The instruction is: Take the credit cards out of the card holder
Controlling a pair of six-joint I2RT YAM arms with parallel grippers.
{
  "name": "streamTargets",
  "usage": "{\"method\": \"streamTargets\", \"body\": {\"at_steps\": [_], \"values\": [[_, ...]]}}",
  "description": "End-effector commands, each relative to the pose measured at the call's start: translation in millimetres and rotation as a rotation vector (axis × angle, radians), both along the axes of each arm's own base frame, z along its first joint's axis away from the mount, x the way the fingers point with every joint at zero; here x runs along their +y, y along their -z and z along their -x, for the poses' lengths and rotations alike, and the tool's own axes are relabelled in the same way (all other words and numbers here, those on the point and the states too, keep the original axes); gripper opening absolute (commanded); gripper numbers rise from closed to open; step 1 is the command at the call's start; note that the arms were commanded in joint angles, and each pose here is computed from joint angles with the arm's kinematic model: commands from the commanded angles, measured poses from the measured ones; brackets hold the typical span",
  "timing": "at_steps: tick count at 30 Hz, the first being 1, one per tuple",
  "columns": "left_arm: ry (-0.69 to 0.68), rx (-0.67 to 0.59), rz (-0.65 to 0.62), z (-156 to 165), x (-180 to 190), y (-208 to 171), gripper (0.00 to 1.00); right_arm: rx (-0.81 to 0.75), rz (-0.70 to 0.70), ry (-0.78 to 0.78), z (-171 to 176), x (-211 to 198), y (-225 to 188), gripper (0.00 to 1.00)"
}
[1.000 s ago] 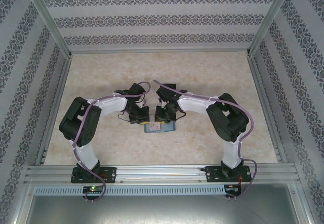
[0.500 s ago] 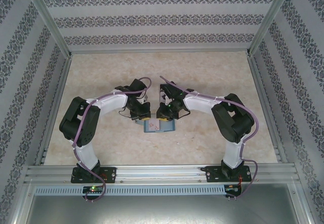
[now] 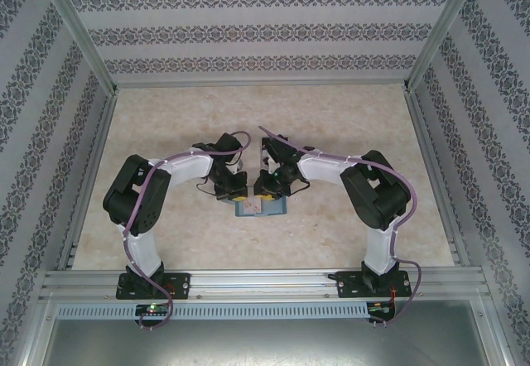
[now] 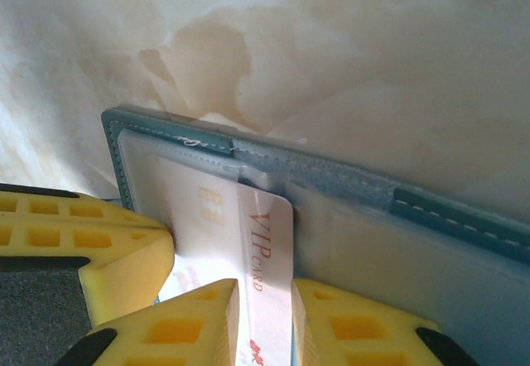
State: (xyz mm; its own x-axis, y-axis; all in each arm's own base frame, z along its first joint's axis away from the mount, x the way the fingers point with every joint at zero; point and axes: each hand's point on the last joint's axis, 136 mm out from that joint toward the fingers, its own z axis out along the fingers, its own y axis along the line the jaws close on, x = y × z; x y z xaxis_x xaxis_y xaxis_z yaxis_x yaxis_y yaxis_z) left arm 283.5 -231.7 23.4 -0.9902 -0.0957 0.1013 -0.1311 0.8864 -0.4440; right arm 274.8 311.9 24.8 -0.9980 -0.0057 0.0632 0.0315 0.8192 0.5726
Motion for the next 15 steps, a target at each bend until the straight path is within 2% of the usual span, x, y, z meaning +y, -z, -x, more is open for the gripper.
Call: {"method": "streamTargets", "body": {"at_steps": [1, 15], "values": [[0.036, 0.078, -0.120, 22.7, 19.0, 28.7, 0.02, 0.027, 0.040, -0.017, 9.6, -9.0, 18.4, 0.26], [0.037, 0.102, -0.150, 30.0, 25.9, 37.1, 0.02, 0.057, 0.030, -0.051, 20.0, -10.1, 24.5, 0.28]]}}
